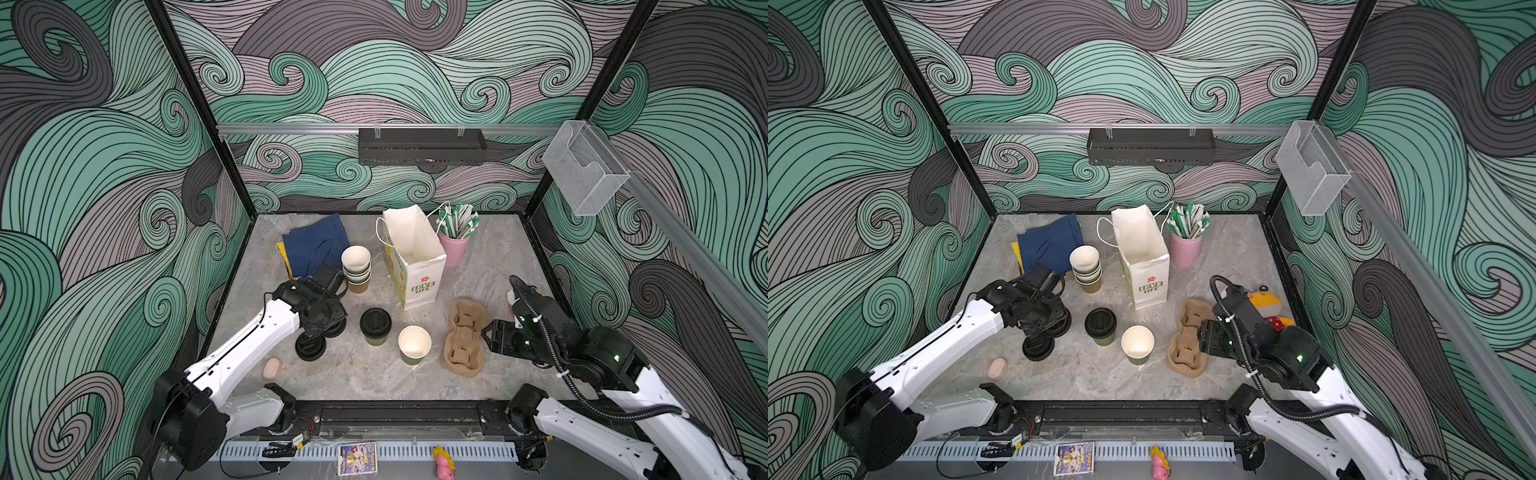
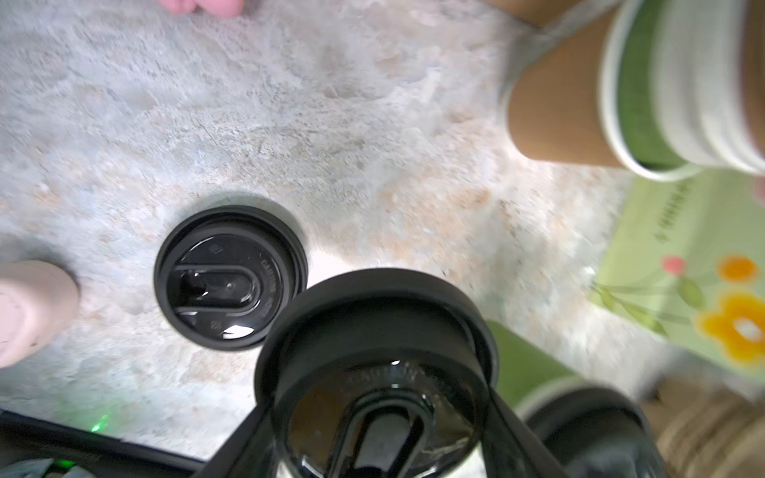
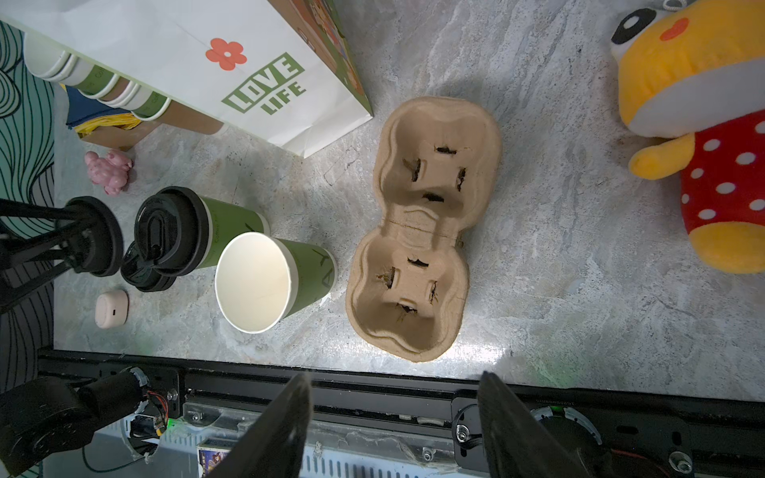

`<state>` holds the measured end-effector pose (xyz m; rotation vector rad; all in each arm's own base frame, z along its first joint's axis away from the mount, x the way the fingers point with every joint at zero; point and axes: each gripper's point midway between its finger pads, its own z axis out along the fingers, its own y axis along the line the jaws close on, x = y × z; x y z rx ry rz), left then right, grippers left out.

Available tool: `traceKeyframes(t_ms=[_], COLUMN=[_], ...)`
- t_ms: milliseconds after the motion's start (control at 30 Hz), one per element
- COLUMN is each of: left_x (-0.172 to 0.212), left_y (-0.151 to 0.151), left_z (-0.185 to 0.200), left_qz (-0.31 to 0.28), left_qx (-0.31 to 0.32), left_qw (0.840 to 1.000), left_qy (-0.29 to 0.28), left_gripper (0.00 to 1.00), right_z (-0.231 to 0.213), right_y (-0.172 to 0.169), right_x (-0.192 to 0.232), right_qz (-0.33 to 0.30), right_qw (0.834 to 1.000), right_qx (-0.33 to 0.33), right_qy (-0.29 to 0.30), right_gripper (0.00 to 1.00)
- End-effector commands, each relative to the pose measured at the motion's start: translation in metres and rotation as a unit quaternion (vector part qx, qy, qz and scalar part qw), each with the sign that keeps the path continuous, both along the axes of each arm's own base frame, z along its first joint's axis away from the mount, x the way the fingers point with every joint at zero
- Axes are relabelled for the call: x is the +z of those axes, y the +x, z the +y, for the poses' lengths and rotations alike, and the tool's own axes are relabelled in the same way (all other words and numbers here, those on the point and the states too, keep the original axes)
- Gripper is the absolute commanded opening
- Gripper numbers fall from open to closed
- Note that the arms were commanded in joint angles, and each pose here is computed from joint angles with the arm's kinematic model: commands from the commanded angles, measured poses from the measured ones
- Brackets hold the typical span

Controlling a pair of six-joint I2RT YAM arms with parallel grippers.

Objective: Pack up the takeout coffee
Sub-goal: 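Grasp the small black sip lid with the left gripper and lift it, then carry the black lid over the open green cup and lower it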

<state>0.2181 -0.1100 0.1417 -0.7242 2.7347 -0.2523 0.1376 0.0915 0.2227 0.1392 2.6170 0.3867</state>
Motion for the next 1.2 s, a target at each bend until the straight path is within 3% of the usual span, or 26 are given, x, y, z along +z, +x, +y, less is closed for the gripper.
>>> traceKeyframes(t_ms=[0,133,267,533,733,1000,1167], left_x=[0.025,0.051,0.074,0.082,0.065,0.033,0.02], left_y=[-0.023,-0.037,-0.047,-0.067,-0.073,-0.06,-0.046], left_z=[-0.001,-0.013,-0.044,-0.13,-0.192,-0.216,-0.222], left_qz=[-0.006,-0.021,-0.039,-0.042,-0.02,0.016,0.018], left_qx=[-0.079,-0.147,-0.24,-0.42,-0.499,-0.519,-0.506], left_qw=[0.997,0.989,0.969,0.905,0.864,0.847,0.85], left_qy=[0.009,0.026,0.043,0.064,0.064,0.112,0.146], left_gripper=[0.57,0.55,0.55,0.55,0.55,0.56,0.56], right_z=[-0.006,-0.006,-0.007,-0.017,-0.043,-0.053,-0.05], right_y=[-0.001,-0.002,-0.005,-0.013,-0.021,-0.026,-0.024], right_x=[-0.004,-0.005,-0.01,-0.021,-0.011,0.012,0.014], right_qz=[0.002,0.001,0.006,0.023,0.008,-0.037,-0.035], right_qw=[1.0,1.0,1.0,0.999,0.997,0.995,0.996], right_qx=[-0.013,-0.013,-0.014,-0.029,-0.067,-0.089,-0.084], right_qy=[-0.005,-0.004,-0.001,-0.016,-0.034,0.005,0.005], right_gripper=[0.66,0.66,0.67,0.66,0.67,0.67,0.67])
